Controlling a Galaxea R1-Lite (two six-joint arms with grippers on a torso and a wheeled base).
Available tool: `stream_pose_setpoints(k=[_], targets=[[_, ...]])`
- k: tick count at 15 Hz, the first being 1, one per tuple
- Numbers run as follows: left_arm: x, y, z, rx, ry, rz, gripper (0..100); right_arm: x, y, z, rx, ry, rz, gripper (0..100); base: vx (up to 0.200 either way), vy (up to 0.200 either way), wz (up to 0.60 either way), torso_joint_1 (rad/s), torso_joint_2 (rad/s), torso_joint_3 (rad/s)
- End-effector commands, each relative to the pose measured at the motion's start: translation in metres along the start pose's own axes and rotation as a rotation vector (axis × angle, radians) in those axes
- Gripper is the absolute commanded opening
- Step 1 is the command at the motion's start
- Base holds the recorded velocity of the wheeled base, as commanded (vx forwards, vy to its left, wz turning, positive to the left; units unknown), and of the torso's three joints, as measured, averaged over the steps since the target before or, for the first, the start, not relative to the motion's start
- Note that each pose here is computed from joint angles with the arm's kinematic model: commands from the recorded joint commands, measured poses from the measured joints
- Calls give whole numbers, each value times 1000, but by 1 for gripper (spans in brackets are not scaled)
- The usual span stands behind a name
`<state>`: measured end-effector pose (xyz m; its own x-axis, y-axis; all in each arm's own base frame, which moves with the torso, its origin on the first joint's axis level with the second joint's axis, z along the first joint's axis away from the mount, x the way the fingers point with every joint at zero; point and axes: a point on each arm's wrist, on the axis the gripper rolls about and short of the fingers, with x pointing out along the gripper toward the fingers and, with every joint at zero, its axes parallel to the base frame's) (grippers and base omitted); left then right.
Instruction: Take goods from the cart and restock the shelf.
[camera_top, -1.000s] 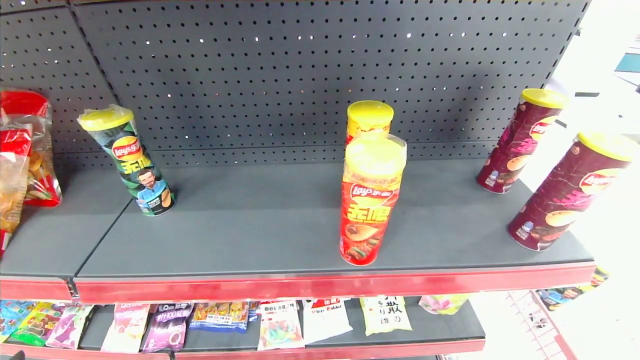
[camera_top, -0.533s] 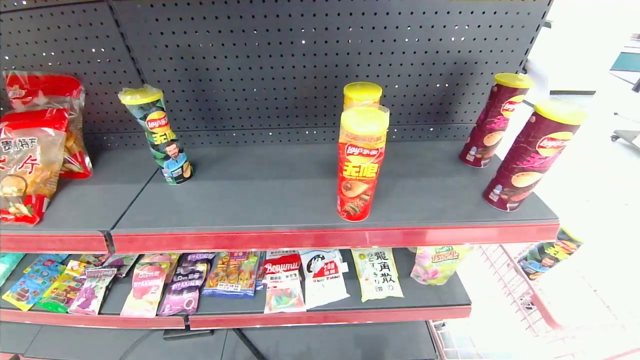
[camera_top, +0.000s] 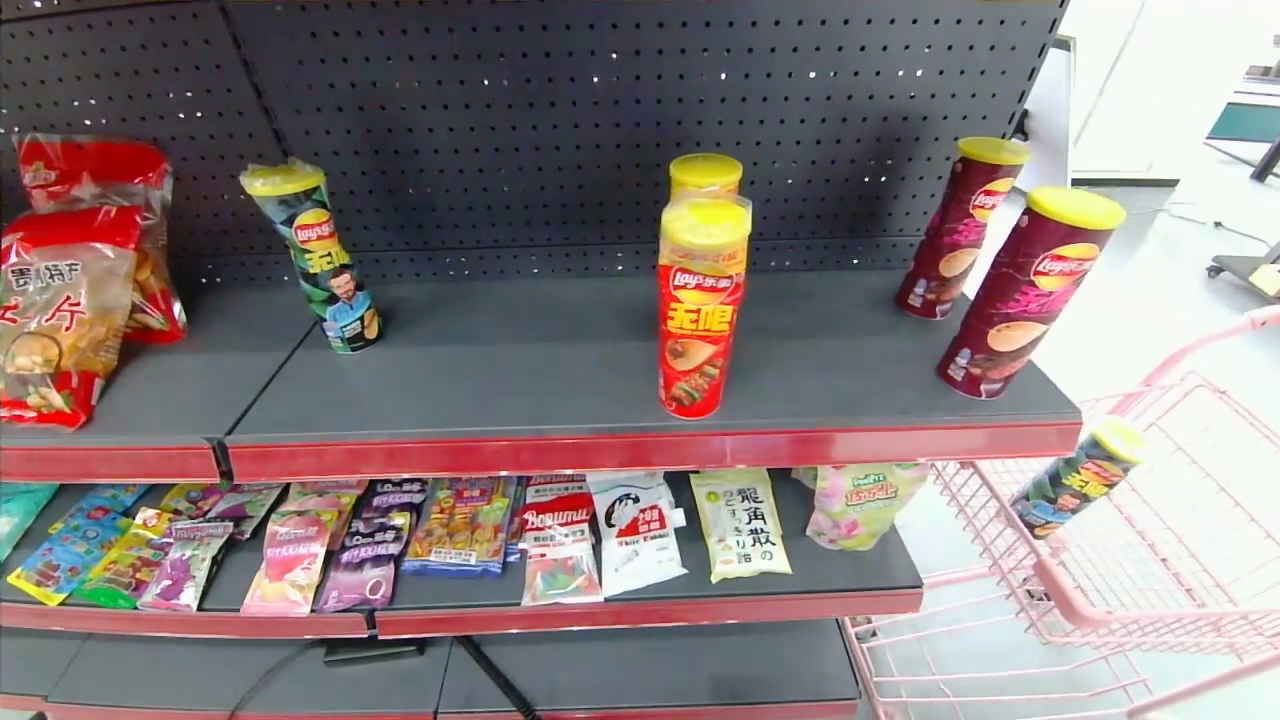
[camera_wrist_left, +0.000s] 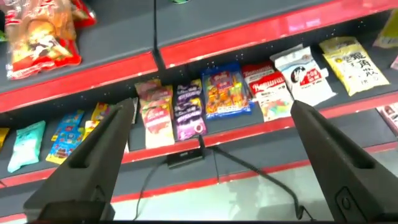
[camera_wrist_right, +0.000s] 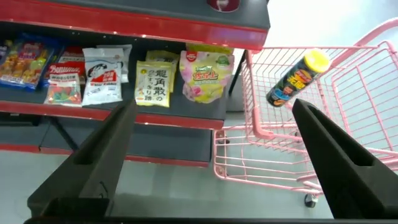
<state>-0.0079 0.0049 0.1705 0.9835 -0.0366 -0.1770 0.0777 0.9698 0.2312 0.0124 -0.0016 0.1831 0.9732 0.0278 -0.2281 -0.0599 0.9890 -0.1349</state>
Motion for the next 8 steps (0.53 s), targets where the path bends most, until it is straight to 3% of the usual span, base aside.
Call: stream_pose_setpoints(k=[1, 8], targets=[[1, 0, 0, 1, 5, -1, 100, 0, 0, -1, 1, 1, 0, 100, 0, -200, 0, 17, 2, -2], [-7, 0, -3, 1, -36, 9, 100, -1, 0, -5, 0, 0, 0, 100, 0, -200, 0, 4, 2, 2]])
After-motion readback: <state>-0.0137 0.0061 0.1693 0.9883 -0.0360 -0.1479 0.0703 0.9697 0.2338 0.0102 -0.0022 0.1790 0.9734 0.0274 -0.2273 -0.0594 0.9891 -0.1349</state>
